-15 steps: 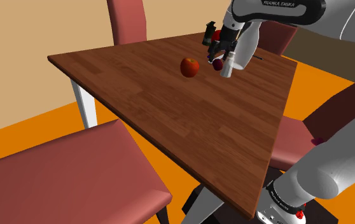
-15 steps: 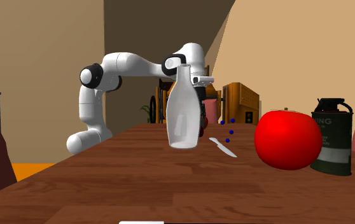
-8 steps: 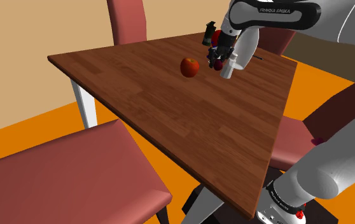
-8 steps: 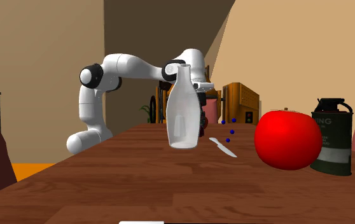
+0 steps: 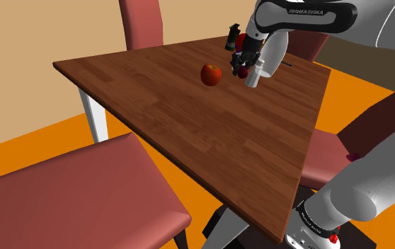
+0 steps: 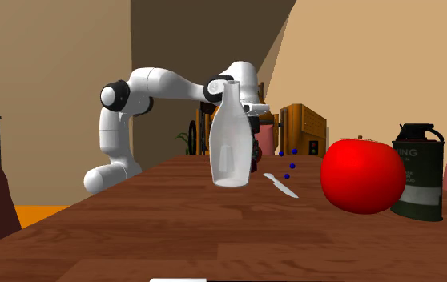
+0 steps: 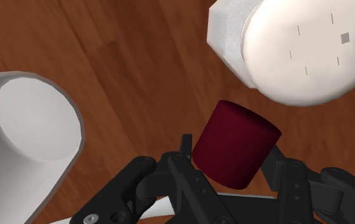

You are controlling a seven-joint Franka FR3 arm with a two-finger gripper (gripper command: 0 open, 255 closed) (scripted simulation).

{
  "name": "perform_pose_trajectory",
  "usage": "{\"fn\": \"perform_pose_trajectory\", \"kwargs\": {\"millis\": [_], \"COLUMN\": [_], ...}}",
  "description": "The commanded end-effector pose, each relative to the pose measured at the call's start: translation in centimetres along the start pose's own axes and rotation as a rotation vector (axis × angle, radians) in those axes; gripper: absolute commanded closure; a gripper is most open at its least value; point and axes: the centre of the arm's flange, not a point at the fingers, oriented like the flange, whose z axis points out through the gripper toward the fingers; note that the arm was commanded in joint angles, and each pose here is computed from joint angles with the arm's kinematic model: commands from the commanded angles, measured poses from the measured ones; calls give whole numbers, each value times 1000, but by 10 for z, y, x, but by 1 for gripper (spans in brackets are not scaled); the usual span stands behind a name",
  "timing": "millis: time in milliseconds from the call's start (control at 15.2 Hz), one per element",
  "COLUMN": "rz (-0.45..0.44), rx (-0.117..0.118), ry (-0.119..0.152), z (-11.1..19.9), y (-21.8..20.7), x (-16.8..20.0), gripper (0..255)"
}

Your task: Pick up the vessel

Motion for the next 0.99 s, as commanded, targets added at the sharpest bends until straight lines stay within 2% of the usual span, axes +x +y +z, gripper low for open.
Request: {"fn": "perform_pose_trajectory", "kwargs": {"millis": [0, 924], "rz": [0, 0], "rx": [0, 0], "ry": [-2, -2], "z": [-5, -78], "y": [0, 5], "x": [0, 8], "gripper": [255, 255]}}
